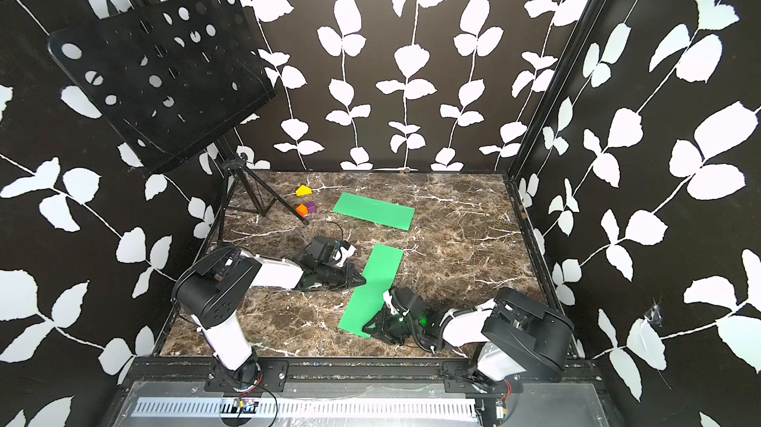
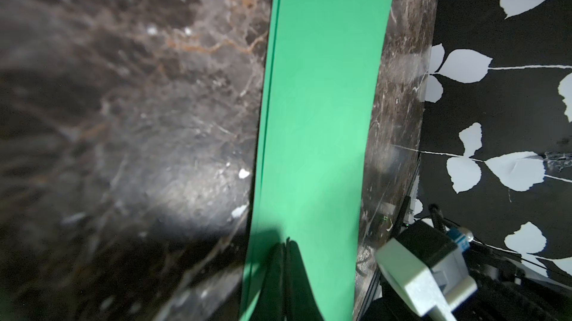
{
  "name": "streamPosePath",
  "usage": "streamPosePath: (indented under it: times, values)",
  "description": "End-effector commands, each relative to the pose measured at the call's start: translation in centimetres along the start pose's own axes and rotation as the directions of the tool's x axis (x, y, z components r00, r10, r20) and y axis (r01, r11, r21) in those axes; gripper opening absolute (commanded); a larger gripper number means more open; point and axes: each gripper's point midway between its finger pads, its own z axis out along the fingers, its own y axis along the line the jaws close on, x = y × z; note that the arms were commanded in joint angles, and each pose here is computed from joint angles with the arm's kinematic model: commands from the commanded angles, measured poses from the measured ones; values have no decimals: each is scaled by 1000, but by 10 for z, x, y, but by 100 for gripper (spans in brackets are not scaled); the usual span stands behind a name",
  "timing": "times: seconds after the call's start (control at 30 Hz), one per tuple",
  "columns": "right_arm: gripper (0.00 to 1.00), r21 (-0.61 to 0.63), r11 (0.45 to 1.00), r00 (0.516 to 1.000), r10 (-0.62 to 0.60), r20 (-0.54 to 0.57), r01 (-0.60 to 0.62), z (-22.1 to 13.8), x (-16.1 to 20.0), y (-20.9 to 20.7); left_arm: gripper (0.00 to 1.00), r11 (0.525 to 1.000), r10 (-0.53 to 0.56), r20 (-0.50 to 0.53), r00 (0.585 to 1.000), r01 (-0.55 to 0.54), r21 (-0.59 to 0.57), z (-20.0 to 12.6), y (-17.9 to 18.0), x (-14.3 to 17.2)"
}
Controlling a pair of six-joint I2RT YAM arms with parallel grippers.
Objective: Fold the rectangular paper in half along the long edge
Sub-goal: Fold the paper at the center of the board.
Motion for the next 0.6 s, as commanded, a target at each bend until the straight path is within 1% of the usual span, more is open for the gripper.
streamPosePath:
  times: [0.0, 0.07, 0.13, 0.17, 0.2, 0.23, 0.43, 0.5, 0.53, 0.57]
  values:
    - [32, -6, 998, 998, 64, -4, -64, 2, 3, -1, 0, 935, -198, -132, 971, 147, -323, -4, 86, 67]
    - [23, -5, 998, 998, 66, -9, -66, 3, 4, -1, 0, 935, -199, -131, 971, 148, -322, -4, 86, 67]
    - [17, -1, 998, 997, 70, -13, -70, 3, 5, -2, 0, 935, -198, -132, 971, 147, -323, -4, 87, 67]
    - [12, 0, 997, 997, 71, -13, -71, 3, 5, -2, 0, 935, -197, -131, 972, 146, -322, -4, 86, 67]
    - [4, 6, 997, 997, 72, -15, -72, 3, 6, -4, 0, 935, -197, -133, 971, 146, -323, -5, 87, 68]
    - [0, 10, 997, 997, 74, -16, -74, 3, 7, -5, 0, 935, -196, -131, 972, 145, -324, -5, 87, 67]
    - [0, 19, 996, 996, 86, -12, -86, 3, 6, -8, 0, 935, -197, -127, 972, 147, -324, -6, 87, 67]
    - [36, 25, 996, 996, 91, 3, -91, 0, 5, -11, 0, 936, -196, -125, 973, 147, -321, -6, 86, 67]
    - [47, 32, 995, 995, 96, 13, -96, -3, 3, -14, 0, 936, -195, -124, 973, 146, -320, -6, 86, 66]
    - [54, 42, 994, 995, 100, 29, -101, -6, 0, -17, 0, 937, -192, -122, 974, 145, -319, -7, 84, 65]
